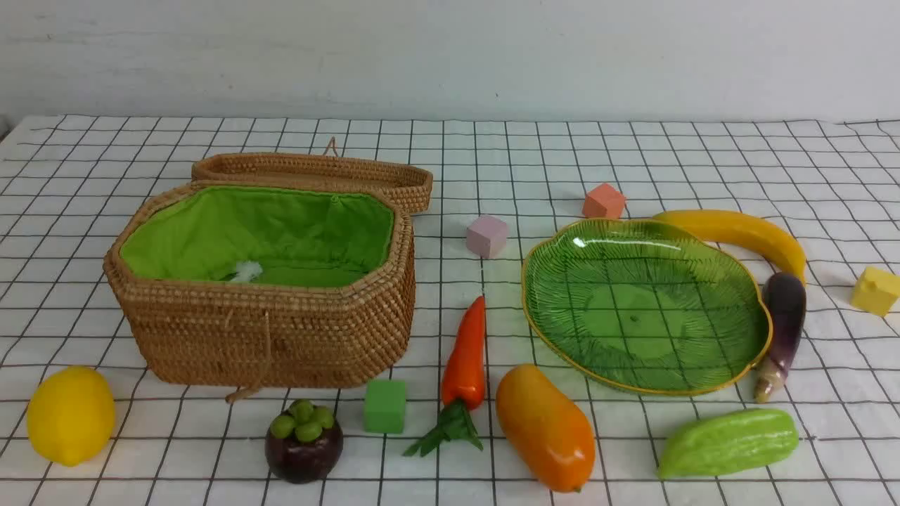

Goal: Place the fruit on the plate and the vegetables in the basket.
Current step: Grab a lemon with your left arm and place it on the plate on the right

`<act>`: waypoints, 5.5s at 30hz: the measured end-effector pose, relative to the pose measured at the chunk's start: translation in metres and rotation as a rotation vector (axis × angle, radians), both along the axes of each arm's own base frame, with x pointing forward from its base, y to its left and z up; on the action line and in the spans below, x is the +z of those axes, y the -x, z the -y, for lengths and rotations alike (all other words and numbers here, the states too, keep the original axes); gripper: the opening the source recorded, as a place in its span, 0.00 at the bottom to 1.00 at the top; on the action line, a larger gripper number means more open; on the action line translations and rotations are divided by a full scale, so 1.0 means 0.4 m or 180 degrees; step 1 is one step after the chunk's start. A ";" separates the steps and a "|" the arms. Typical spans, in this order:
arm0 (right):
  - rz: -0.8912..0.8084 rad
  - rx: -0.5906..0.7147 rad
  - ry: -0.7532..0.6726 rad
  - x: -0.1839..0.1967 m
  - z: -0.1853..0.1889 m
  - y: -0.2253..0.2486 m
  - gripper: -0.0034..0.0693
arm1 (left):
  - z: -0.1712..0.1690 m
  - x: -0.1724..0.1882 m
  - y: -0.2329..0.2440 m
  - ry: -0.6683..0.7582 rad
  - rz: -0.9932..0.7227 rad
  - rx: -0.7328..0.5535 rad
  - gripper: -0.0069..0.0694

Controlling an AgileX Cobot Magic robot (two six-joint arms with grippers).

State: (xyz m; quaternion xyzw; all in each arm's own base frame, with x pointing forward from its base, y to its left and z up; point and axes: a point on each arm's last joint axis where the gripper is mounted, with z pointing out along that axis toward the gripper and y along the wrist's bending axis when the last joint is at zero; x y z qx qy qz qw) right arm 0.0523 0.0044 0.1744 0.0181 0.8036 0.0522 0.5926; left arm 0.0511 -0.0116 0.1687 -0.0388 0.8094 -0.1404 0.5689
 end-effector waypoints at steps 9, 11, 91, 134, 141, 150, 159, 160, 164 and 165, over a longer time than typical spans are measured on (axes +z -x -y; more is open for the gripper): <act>0.0000 0.0000 0.0000 0.000 0.000 0.000 0.37 | 0.000 0.000 0.000 0.0000 0.0000 0.0000 0.40; 0.0000 0.0000 0.0000 0.000 0.000 0.000 0.37 | 0.000 0.000 0.000 0.0000 0.0000 0.0000 0.40; -0.0032 0.0065 -0.1093 0.339 -0.019 -0.030 0.15 | 0.050 0.370 -0.240 -0.0038 -0.1358 -0.0133 0.07; 0.0060 0.2702 0.0557 0.615 -0.079 0.146 0.16 | -0.130 0.165 -0.530 -0.0514 -0.2583 0.0784 0.80; 0.0055 0.2714 0.0549 0.615 -0.079 0.147 0.16 | -0.142 0.102 -0.581 -0.0557 -0.2542 0.0833 0.94; 0.0060 0.2789 0.0461 0.617 -0.084 0.151 0.17 | -0.154 0.060 -0.607 -0.0652 -0.2539 0.0908 0.86; 0.0060 0.2802 0.0447 0.618 -0.085 0.152 0.18 | -0.154 0.054 -0.612 -0.0617 -0.2541 0.0938 0.84; 0.0060 0.2802 0.0447 0.618 -0.085 0.152 0.18 | -0.155 0.053 -0.612 -0.0617 -0.2545 0.0938 0.84; 0.0060 0.2806 0.0442 0.618 -0.085 0.152 0.18 | -0.155 0.047 -0.620 -0.0613 -0.2552 0.0937 0.84; 0.0060 0.2806 0.0442 0.618 -0.085 0.152 0.18 | -0.156 0.044 -0.620 -0.0617 -0.2572 0.0936 0.84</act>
